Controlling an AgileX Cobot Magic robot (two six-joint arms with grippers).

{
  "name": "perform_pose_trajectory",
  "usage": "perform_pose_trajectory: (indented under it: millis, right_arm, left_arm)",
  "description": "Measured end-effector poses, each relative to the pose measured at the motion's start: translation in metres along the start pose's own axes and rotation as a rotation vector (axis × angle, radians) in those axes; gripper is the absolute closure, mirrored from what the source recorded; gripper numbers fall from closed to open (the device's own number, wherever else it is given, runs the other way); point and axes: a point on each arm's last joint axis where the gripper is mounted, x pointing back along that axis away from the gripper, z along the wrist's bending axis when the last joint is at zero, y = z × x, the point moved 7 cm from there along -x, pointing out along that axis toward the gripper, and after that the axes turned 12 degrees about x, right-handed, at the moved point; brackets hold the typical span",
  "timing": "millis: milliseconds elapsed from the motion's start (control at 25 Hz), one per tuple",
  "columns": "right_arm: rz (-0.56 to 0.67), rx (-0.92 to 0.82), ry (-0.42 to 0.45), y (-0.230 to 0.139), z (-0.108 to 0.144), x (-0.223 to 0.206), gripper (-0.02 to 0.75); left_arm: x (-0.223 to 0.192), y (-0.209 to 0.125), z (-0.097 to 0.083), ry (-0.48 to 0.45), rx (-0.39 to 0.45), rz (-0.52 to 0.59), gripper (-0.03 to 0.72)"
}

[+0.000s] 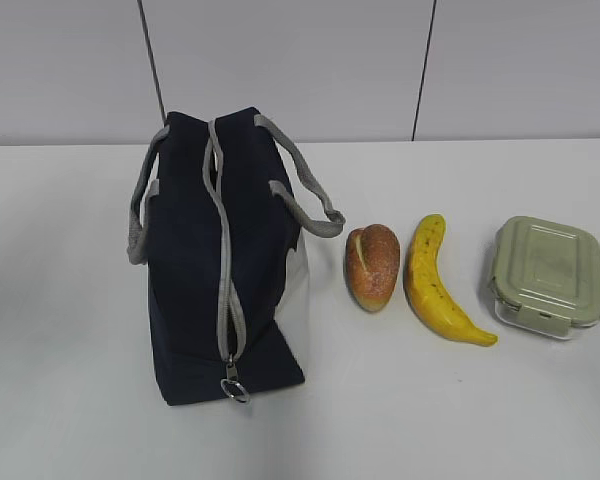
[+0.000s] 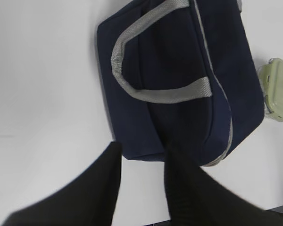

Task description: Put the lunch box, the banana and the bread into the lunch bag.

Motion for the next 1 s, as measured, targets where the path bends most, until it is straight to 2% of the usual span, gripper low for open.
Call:
perform_pose_trajectory:
  millis: [240, 400, 640, 1000]
  right_arm:
    - [0.000, 0.000, 0.000, 0.000, 0.000, 0.000, 0.301]
    - [0.000, 0.000, 0.000, 0.000, 0.000, 0.000, 0.301]
    - [0.000, 0.000, 0.000, 0.000, 0.000, 0.000, 0.301]
    - [0.000, 0.000, 0.000, 0.000, 0.000, 0.000, 0.301]
  left_arm:
    - [-0.031, 0.023, -0.037, -0.042, -0.066, 0.088, 0.445]
    - [-0.058, 0.033, -0.056, -0.051, -0.098, 0.144, 0.403]
    - [-0.093, 0.046, -0.069, -0.041, -0.110, 0.201, 0.307]
    - [-0.138, 0.054, -0.070, -0.003, -0.091, 0.299, 0.295]
